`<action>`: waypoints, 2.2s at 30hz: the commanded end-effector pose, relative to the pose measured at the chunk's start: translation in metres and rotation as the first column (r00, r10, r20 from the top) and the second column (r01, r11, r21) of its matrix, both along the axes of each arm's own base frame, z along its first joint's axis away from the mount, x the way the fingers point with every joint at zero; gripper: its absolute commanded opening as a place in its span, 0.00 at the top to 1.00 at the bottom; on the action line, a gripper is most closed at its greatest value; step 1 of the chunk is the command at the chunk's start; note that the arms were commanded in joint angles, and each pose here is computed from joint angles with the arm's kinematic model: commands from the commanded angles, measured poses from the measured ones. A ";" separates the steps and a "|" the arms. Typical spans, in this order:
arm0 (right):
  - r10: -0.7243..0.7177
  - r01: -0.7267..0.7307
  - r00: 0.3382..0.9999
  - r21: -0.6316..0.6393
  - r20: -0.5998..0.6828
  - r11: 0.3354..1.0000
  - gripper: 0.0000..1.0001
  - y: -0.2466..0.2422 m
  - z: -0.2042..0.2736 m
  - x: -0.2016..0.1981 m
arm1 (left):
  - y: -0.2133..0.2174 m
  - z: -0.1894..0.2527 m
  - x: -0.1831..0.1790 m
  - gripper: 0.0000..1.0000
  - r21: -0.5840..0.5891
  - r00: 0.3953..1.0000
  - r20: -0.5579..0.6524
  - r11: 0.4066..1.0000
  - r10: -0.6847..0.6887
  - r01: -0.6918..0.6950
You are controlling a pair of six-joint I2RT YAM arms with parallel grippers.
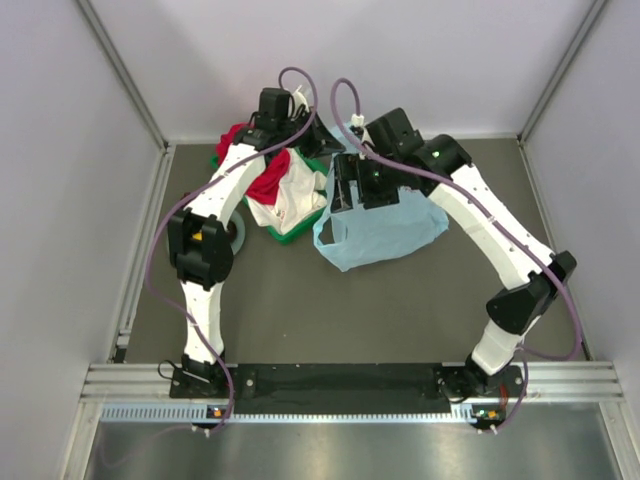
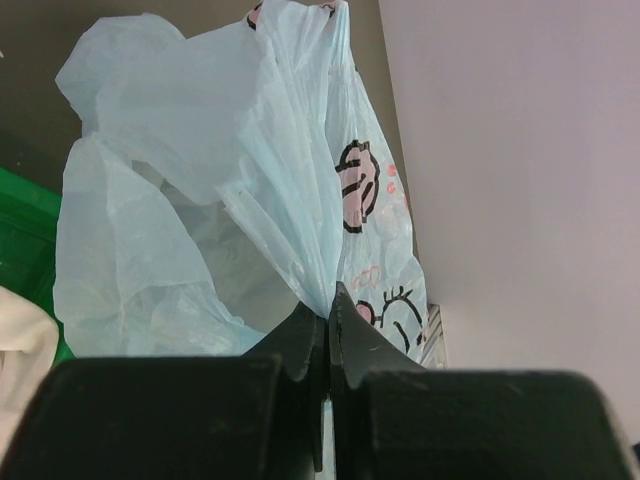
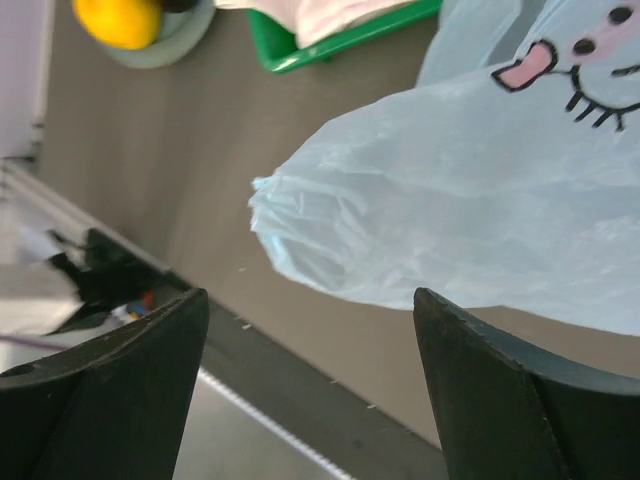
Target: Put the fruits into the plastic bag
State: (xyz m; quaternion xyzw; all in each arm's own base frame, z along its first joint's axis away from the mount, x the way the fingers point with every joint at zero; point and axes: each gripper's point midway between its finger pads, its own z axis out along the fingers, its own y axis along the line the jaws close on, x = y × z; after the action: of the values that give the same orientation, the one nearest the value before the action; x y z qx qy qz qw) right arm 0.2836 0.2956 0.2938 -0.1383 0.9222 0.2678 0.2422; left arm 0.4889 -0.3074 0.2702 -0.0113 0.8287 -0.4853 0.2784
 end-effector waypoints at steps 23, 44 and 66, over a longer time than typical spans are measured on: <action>0.265 -0.135 0.846 -0.295 0.462 0.946 0.21 0.069 -0.002 0.046 | -0.003 0.025 -0.005 1.00 -0.053 0.998 0.052 0.998 -0.036 0.038; 0.309 -0.051 0.849 -0.515 0.429 0.855 0.50 0.034 -0.035 0.036 | 0.009 0.023 -0.002 1.00 -0.037 0.998 0.056 0.999 -0.022 0.024; -0.134 0.207 0.874 -0.110 0.467 0.972 1.00 -0.064 0.045 0.040 | 0.063 0.056 -0.011 0.01 0.243 0.892 0.450 0.967 -0.043 -0.076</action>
State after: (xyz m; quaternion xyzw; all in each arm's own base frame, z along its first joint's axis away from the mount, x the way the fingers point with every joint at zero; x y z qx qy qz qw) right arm 0.3147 0.2347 0.3466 -0.1661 0.8556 0.1121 0.4772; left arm 0.4918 -0.2580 0.2571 0.0443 0.8512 -0.3830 0.3561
